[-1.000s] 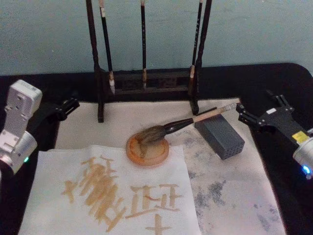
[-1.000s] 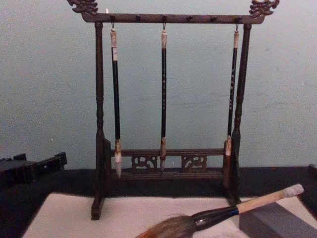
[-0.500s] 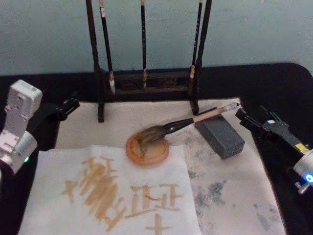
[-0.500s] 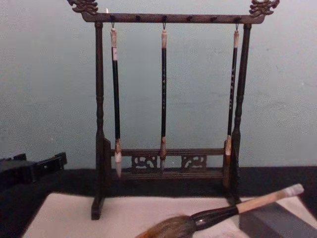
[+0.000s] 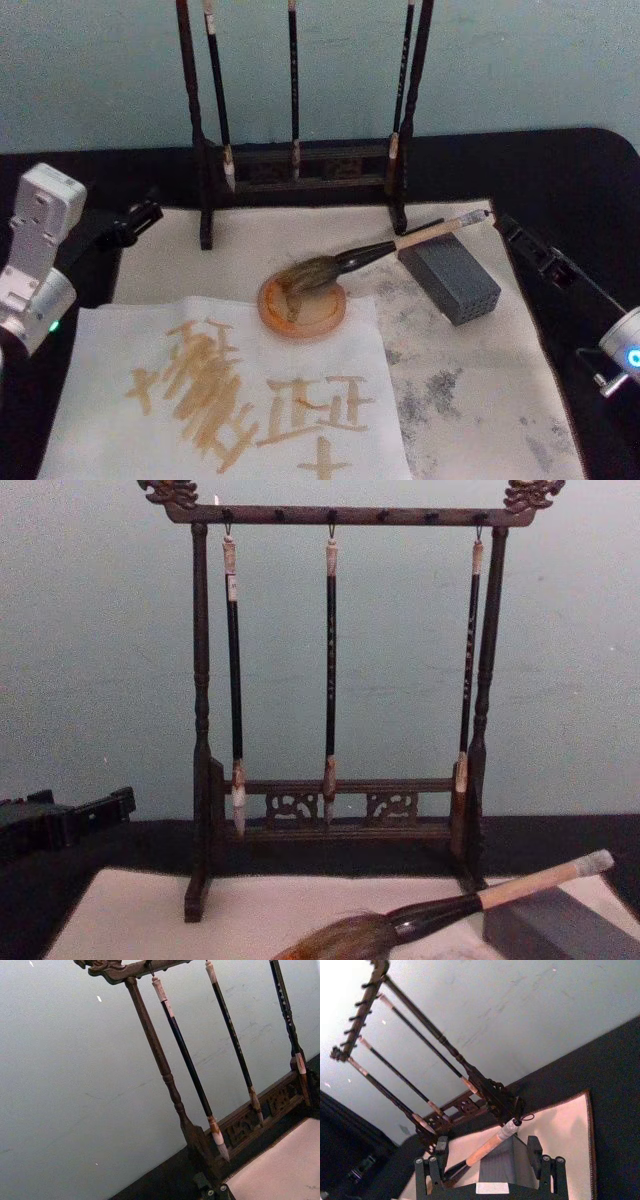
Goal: Pick up the brush from the inkstone, write on the paper, then place the brush back to its original position.
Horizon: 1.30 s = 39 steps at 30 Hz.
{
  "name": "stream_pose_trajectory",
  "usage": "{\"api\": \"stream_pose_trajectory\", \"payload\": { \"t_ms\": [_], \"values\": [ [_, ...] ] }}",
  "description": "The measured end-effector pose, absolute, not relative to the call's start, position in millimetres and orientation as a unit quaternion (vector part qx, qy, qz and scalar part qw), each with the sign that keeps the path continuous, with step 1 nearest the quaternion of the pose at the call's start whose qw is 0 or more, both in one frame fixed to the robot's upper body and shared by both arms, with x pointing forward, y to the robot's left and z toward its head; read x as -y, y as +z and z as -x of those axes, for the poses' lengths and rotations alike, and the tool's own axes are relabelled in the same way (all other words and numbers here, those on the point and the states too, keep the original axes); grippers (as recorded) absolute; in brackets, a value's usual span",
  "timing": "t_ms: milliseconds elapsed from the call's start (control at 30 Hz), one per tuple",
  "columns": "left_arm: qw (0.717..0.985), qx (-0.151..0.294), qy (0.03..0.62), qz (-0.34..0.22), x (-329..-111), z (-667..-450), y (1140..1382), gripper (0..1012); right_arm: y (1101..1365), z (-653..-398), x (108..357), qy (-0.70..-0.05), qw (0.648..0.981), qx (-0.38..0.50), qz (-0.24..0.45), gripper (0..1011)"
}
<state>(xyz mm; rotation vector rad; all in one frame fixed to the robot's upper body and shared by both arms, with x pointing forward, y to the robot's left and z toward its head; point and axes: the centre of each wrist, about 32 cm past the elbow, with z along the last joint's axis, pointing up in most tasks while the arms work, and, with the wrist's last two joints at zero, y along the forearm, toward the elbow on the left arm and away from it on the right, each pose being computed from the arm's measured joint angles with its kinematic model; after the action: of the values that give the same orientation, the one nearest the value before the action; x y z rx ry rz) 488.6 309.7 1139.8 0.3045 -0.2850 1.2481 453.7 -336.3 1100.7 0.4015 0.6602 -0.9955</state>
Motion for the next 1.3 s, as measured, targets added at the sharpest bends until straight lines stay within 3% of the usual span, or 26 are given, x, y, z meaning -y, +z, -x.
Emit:
{"api": "stream_pose_trajectory", "payload": {
  "t_ms": [600,1300],
  "values": [
    [0.791,0.132,0.580,-0.142,-309.7,-488.6,1139.8,1002,1082.8,-472.6,339.9,-0.441,0.765,-0.396,-0.252,1006],
    [0.791,0.132,0.580,-0.141,-309.7,-488.6,1139.8,1002,1073.6,-489.0,334.9,-0.430,0.752,-0.427,-0.261,1006]
  ]
}}
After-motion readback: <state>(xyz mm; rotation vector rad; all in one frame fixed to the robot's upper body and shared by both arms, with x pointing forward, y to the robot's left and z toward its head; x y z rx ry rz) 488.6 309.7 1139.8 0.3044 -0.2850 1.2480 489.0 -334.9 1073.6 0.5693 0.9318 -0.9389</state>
